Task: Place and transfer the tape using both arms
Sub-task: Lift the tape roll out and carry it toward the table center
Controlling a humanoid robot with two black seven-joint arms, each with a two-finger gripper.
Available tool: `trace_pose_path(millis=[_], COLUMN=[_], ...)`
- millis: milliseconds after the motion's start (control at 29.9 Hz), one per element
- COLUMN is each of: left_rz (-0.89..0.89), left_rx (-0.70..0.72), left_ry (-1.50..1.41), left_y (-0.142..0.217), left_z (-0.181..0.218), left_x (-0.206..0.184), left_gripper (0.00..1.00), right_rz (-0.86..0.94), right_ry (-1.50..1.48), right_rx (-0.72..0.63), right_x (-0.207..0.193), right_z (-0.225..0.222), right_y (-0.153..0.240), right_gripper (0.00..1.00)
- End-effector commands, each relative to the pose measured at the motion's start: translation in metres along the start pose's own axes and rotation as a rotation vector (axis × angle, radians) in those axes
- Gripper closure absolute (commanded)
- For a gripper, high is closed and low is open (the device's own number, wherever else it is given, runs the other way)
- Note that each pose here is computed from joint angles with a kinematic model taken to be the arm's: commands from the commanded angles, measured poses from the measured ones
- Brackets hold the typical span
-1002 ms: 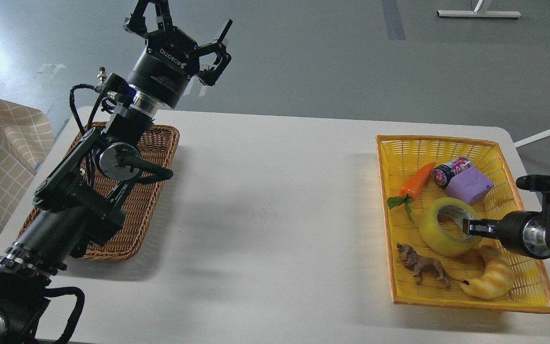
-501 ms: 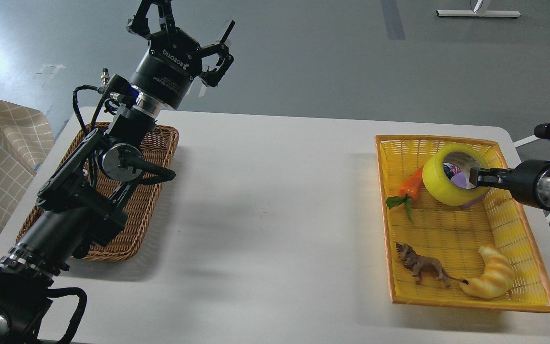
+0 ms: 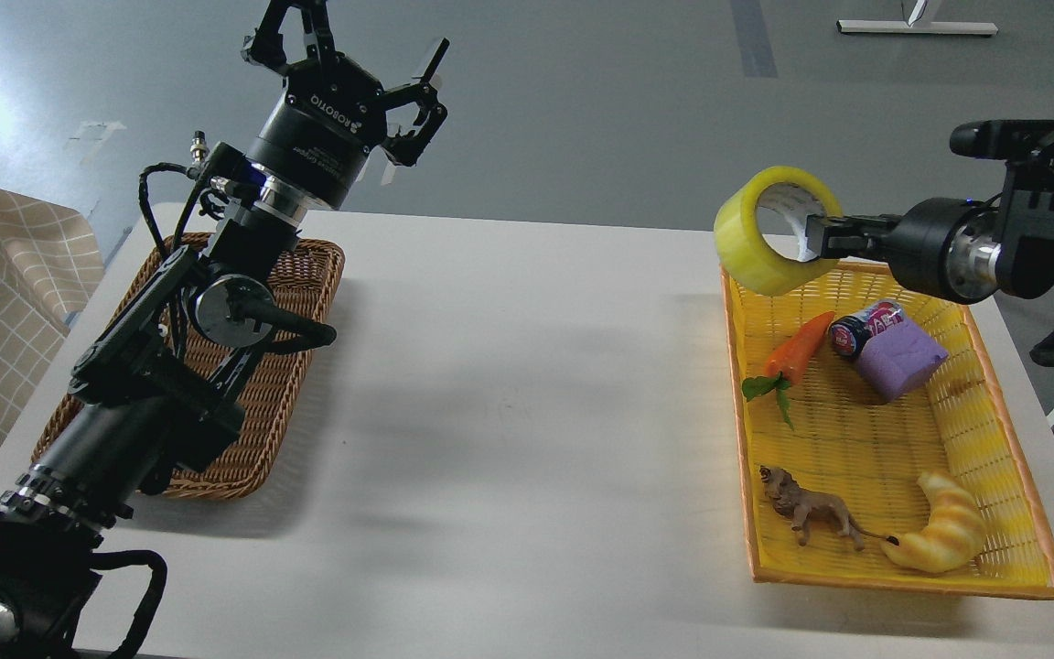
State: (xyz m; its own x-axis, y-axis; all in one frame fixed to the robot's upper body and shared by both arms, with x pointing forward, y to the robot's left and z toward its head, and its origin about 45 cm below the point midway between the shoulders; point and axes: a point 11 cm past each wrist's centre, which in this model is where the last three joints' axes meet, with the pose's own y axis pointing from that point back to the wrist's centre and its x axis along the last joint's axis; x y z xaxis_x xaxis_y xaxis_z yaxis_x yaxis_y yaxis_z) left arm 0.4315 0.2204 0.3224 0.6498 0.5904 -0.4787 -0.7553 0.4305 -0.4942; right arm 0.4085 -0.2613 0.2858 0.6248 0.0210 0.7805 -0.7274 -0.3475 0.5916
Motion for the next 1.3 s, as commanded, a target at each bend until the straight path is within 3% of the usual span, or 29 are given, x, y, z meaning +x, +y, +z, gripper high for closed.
trace_pose_path(millis=[0,635,1269], left_rz=[-0.002,-0.011,-0.015], left_rx=[-0.001,-0.005,-0.007], left_ry=[0.002,0.004,0.004], left_y=[-0.001,-0.004,-0.006], left_z=[0.000,0.001,0.001], left_x=[-0.001,-0.004,-0.005], left_gripper=[0.02,0.02,0.02], right_rz=[-0.016,-0.162,-0.247], right_ry=[-0.018,0.080,0.089], right_rx=[0.035,0.165,0.200], right_x=[-0.007,-0.048,-0.083], right_z=[-0.017,-0.133,-0.182], right_y=[-0.018,-0.101,-0.128], right_gripper=[1.00,1.00,1.00])
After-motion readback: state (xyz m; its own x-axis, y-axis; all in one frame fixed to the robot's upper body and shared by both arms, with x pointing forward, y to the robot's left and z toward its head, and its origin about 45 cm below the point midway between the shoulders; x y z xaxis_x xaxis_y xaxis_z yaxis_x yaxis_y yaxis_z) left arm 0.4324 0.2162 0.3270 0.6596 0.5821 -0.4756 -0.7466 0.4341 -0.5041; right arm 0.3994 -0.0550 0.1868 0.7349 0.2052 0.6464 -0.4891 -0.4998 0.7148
